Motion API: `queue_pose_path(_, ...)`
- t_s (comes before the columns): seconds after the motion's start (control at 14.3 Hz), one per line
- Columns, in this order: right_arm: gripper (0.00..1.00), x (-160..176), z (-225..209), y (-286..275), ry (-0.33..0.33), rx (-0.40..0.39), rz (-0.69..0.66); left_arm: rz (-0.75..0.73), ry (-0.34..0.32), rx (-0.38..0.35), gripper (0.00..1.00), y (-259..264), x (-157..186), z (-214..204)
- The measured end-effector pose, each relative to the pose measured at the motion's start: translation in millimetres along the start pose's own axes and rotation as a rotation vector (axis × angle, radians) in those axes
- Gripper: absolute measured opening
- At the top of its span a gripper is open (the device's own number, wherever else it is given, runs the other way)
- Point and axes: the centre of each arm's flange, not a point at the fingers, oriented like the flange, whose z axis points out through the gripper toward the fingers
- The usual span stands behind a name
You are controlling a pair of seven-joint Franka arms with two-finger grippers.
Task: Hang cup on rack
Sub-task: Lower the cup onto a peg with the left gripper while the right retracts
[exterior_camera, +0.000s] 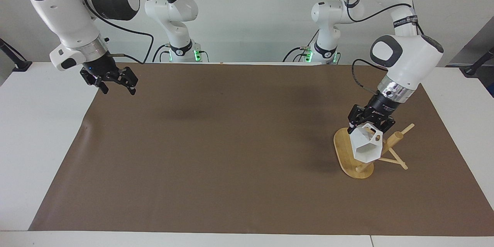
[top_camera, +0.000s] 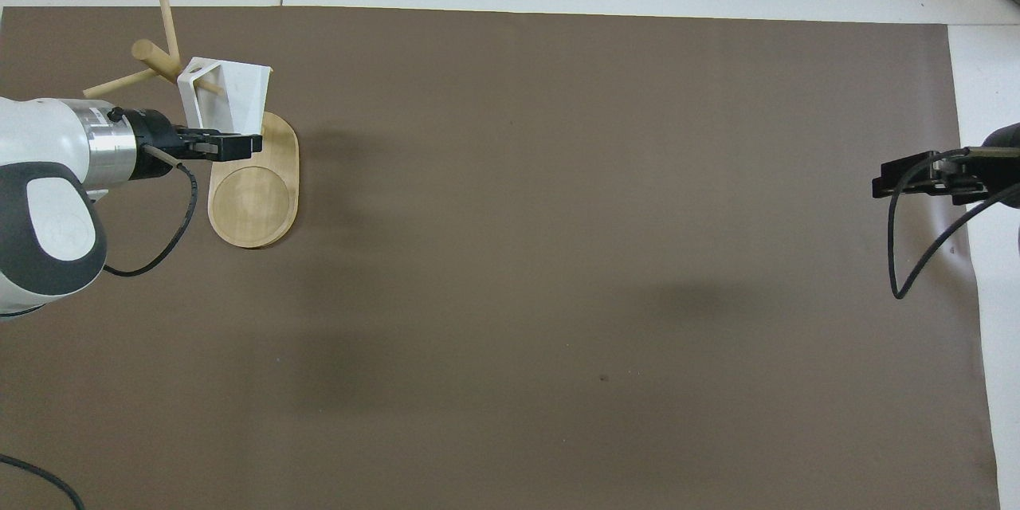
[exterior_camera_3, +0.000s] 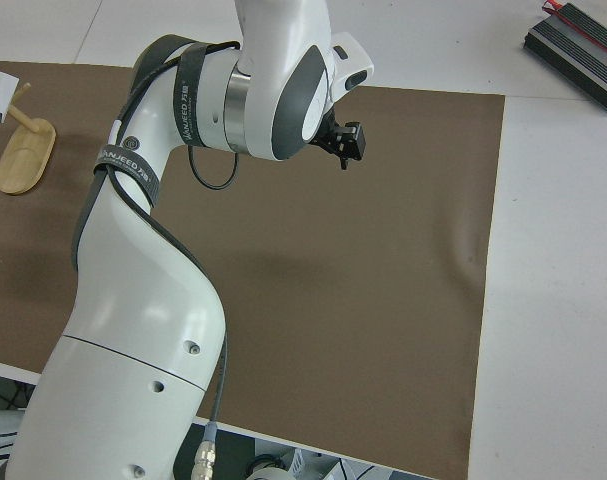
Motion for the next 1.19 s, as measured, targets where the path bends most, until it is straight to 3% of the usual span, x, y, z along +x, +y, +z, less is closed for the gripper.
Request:
queue_pose_path(0.35, 1.00, -7, -24, -1, -0.016, 0.001, -0.002, -0.001, 0.002, 0.001, 0.68, 0, 1, 1)
queue_pose_path(0.84, 1.00, -8, -25, -1, -0.021, -0.001, -0.002, -0.001, 0.005, 0.002, 0.68, 0, 1, 1)
queue_pose_path(1.19, 1.00, -8, -26, 1, -0.020, -0.063, -0.014, -0.005, 0.005, 0.001, 0.68, 3, 2, 0)
